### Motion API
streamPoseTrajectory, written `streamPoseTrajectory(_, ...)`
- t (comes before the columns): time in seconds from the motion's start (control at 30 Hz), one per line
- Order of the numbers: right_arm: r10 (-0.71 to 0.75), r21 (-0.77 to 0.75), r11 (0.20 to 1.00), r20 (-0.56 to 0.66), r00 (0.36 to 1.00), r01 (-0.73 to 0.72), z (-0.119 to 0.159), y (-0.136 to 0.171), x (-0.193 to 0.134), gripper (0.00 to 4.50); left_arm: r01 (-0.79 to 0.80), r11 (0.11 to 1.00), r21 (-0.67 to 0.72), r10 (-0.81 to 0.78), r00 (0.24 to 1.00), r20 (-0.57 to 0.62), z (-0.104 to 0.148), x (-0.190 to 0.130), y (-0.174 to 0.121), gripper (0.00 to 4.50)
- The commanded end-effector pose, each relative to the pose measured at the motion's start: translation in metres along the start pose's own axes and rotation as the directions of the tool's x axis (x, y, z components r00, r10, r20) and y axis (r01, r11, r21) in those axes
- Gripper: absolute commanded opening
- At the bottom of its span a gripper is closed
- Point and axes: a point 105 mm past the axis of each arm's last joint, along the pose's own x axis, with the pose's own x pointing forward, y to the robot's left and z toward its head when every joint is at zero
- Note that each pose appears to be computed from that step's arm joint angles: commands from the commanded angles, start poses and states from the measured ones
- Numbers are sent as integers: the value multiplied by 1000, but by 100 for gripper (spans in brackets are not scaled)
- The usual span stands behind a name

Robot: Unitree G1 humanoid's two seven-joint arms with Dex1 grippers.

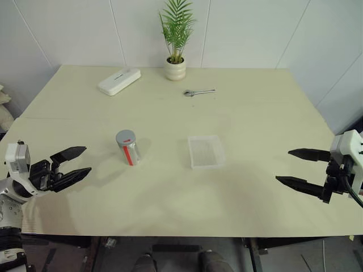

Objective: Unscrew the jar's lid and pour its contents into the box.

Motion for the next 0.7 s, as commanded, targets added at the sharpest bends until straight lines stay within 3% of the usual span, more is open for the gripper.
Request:
streamPoseTrajectory(0.03,-14,-54,998,41,999,16,18,-2,-5,450,15,999,45,-15,1000,13,8,1,0,445)
streamPoseTrajectory(0.23,-4,-58,998,40,999,6,17,-1,2,450,-41,997,63,38,998,40,4,4,0,445)
streamPoseTrajectory(0.57,142,-40,990,85,986,-139,21,24,33,450,-256,957,138,233,959,161,-4,33,-22,445)
streamPoseTrajectory(0.7,209,-67,977,117,971,-202,26,33,41,450,-383,915,129,366,920,139,-13,44,-21,445)
